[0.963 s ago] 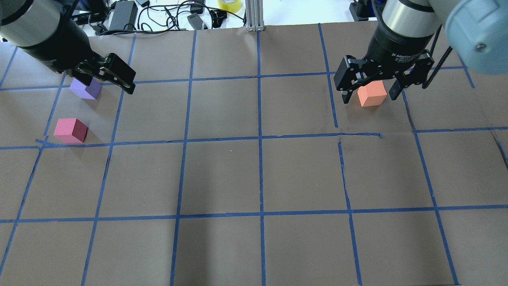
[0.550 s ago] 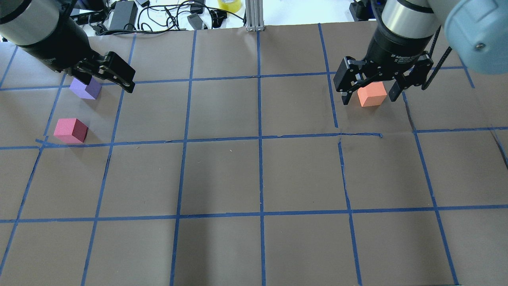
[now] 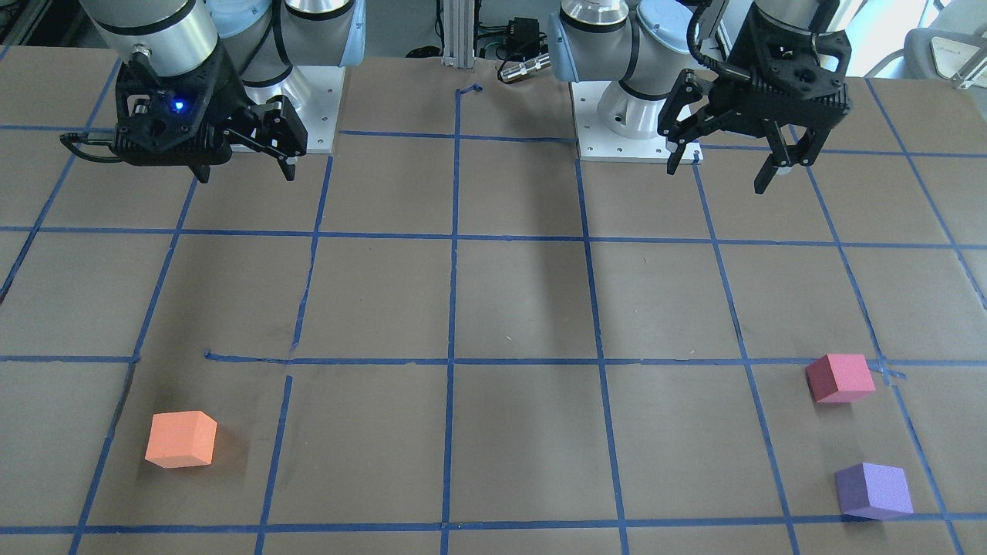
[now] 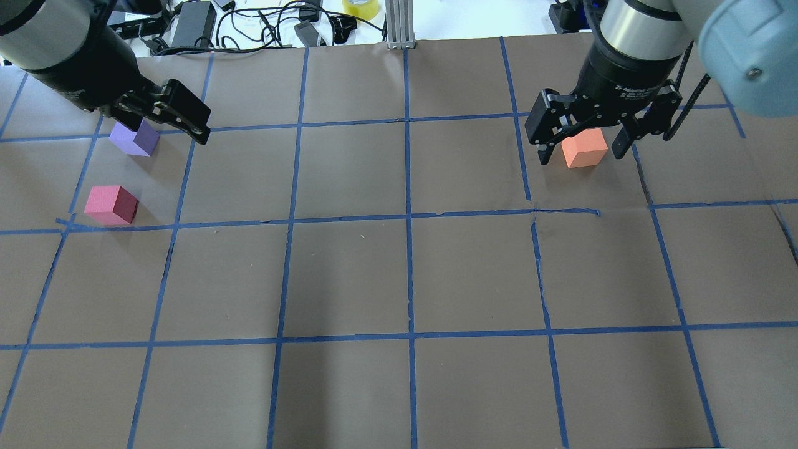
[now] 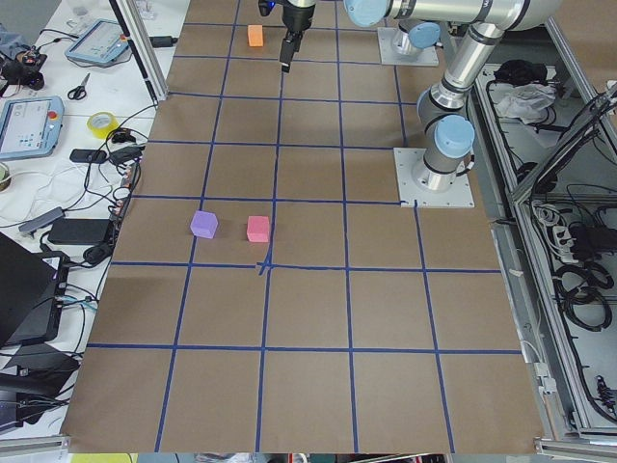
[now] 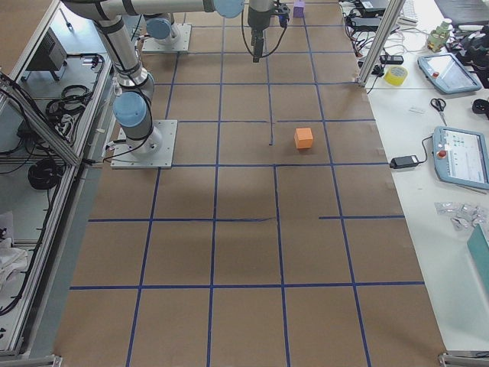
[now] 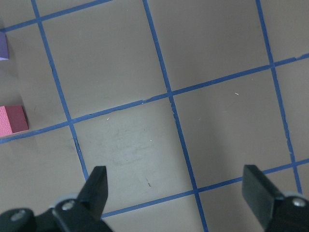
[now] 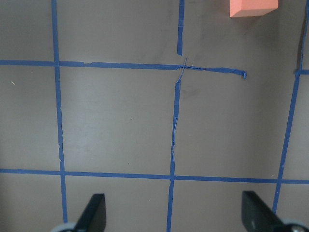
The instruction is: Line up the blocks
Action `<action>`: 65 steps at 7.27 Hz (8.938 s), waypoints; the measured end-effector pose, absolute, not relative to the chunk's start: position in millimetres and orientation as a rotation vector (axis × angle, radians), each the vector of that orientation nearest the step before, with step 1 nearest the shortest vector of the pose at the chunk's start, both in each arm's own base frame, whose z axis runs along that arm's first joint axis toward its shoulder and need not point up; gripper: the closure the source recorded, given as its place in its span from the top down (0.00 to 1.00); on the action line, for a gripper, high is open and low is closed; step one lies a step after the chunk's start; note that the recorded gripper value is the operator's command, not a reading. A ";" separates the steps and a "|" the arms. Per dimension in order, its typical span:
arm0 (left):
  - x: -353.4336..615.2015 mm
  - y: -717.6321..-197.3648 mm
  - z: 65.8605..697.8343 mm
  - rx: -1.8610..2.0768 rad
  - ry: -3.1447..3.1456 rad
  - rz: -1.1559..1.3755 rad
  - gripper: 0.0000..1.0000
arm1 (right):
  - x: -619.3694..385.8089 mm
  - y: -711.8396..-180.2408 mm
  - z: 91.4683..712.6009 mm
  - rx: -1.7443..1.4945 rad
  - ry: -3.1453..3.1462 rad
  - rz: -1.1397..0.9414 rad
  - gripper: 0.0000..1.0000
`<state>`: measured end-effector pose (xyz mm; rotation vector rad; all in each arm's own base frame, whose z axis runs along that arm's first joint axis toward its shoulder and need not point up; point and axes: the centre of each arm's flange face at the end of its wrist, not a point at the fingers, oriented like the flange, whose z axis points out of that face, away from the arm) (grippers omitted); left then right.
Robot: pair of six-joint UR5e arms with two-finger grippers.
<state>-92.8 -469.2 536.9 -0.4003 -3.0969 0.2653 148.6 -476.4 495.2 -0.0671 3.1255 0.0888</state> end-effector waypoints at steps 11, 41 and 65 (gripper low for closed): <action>-87.2 -472.9 535.9 -0.472 -3.093 0.287 1.00 | 23.7 -600.9 388.1 -0.588 3.079 -0.022 1.00; -119.1 -454.5 513.8 -0.156 -3.119 0.136 1.00 | 381.6 -651.1 217.3 0.193 3.039 -0.155 0.12; -290.7 -648.7 210.8 -0.067 -2.970 0.189 1.00 | 128.8 -539.5 459.9 0.019 3.213 -0.081 1.00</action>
